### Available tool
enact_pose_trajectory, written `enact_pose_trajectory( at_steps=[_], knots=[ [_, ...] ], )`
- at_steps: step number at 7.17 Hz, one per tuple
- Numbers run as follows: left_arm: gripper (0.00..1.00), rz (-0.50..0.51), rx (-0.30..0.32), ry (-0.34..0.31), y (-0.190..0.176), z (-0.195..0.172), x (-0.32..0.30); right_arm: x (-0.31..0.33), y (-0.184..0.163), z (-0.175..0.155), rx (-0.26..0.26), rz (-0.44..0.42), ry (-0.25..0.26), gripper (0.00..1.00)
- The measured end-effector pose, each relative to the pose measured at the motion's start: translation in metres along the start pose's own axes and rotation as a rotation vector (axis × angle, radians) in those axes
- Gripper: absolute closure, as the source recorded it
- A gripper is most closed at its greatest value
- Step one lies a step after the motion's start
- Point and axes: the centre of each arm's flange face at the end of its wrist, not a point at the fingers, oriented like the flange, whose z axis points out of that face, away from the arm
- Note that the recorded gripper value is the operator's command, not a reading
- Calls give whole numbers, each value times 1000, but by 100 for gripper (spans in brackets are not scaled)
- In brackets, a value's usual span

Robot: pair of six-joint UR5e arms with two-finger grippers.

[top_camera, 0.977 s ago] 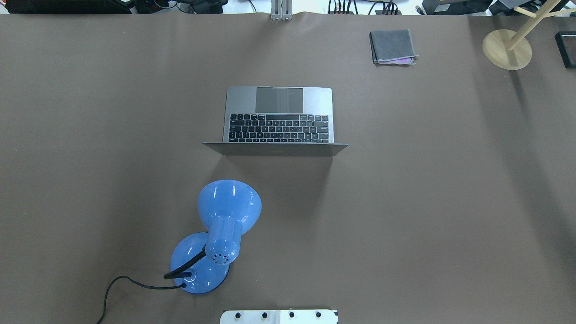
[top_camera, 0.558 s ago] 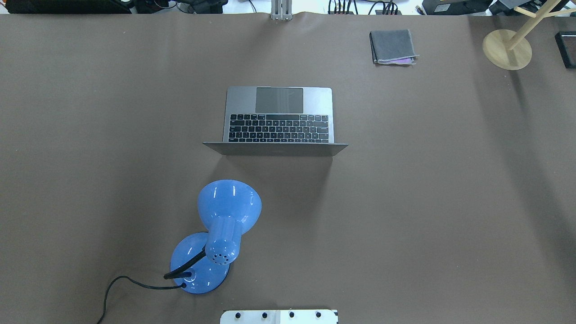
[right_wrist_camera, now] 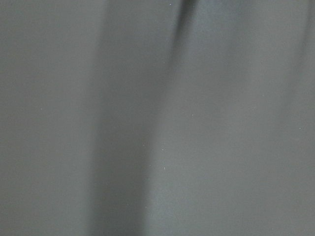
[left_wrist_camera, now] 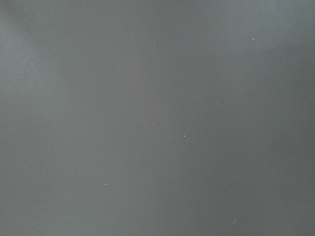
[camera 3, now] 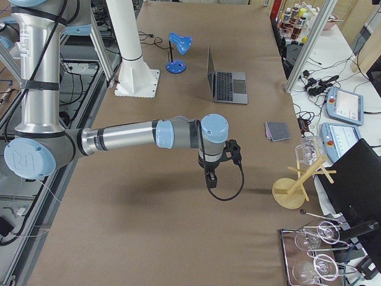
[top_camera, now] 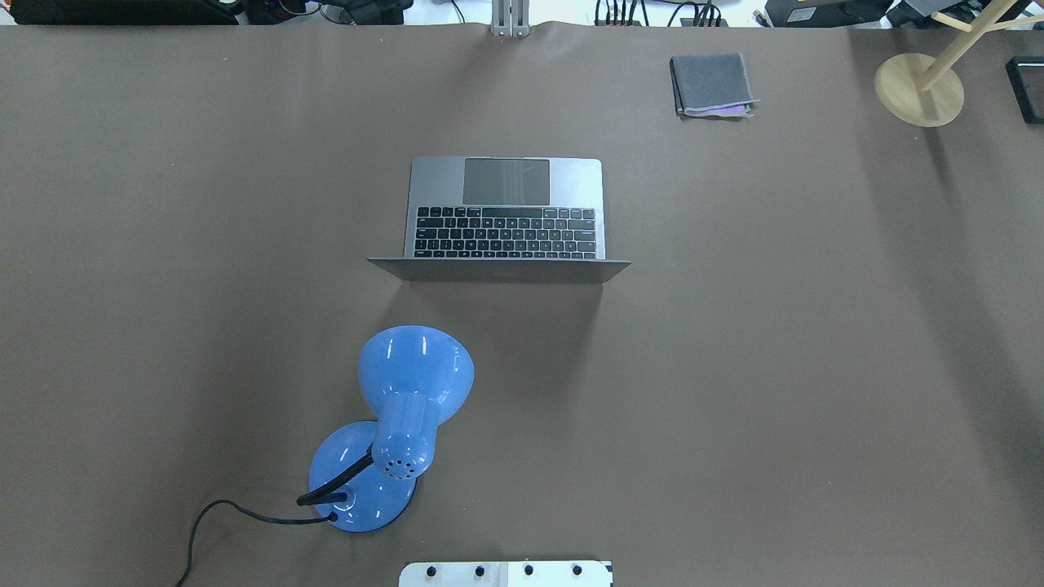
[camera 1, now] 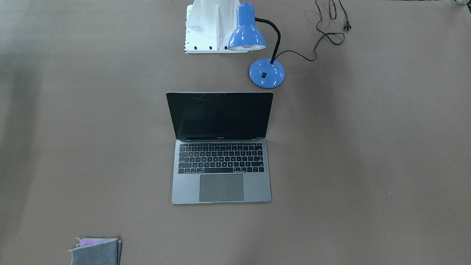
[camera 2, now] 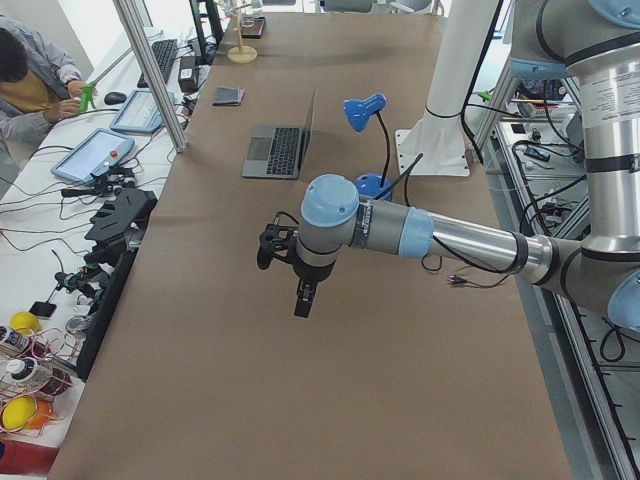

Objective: Close laptop

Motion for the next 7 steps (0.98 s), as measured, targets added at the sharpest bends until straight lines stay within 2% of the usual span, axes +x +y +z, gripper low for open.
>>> enact_pose_trajectory(
  at_steps=[2,3,5,7],
  knots=[
    [2,-17,-15,9,11,5,-6,-1,0,0,4,-1,-14,0],
    [2,-23,-14,39,13,5,-2,-3,-1,1,4,-3,-20,0],
    [2,-71,16,111,7,-5,16,-13,-4,-2,16,-3,-44,12],
    [2,-157,63,162,-6,-23,73,-76,-20,-18,77,53,-74,15]
  ],
)
